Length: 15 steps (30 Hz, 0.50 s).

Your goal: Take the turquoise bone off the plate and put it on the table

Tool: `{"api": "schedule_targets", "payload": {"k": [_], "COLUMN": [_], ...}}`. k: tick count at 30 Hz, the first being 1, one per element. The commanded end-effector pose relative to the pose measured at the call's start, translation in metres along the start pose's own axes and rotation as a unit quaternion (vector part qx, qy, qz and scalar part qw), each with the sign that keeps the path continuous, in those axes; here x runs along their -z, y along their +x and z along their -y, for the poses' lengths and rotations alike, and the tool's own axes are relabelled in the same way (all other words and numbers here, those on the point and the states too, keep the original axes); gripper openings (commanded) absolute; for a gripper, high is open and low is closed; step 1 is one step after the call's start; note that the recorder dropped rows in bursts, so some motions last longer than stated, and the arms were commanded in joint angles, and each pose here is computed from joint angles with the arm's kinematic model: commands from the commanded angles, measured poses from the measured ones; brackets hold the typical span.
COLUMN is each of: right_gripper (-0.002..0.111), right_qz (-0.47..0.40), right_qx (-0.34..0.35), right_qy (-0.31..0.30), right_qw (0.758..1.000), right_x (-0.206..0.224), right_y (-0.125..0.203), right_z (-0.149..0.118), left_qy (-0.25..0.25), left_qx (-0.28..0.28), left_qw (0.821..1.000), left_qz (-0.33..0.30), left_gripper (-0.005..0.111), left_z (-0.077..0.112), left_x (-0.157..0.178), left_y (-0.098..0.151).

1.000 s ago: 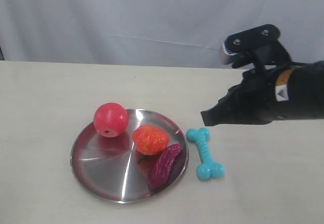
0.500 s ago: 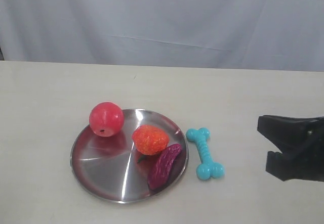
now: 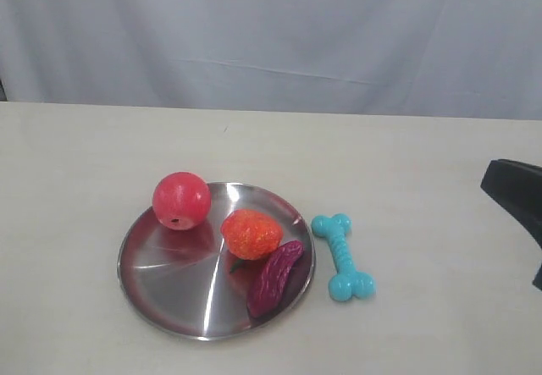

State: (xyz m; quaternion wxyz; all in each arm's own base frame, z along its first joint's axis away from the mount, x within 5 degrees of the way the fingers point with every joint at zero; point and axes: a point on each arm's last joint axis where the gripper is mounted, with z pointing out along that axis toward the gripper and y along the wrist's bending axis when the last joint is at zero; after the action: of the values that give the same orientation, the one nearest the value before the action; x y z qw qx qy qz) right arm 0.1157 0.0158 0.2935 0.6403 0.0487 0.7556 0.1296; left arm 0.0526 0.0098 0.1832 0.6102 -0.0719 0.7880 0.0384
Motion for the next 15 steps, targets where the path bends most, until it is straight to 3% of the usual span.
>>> {"api": "schedule_targets", "payload": {"k": [1, 8, 15], "right_gripper": [0.0, 0.0, 0.0], "right_qz": [0.007, 0.012, 0.031], "right_qx": [-0.001, 0.001, -0.005], "right_qy": [-0.001, 0.004, 0.065], "right_qw": [1.0, 1.0, 0.997], "right_x": [0.002, 0.003, 0.019], "right_y": [0.0, -0.001, -0.004], "right_z": [0.0, 0.001, 0.014], "left_qy": [0.003, 0.003, 0.003], "left_qx": [-0.002, 0.0, 0.0], "left_qw": [1.0, 1.0, 1.0], "left_qz": [-0.001, -0.001, -0.001], "left_gripper": [0.0, 0.0, 0.0], "left_z": [0.0, 0.0, 0.0], "left_x": [0.0, 0.0, 0.0], "left_y": [0.001, 0.001, 0.001]}}
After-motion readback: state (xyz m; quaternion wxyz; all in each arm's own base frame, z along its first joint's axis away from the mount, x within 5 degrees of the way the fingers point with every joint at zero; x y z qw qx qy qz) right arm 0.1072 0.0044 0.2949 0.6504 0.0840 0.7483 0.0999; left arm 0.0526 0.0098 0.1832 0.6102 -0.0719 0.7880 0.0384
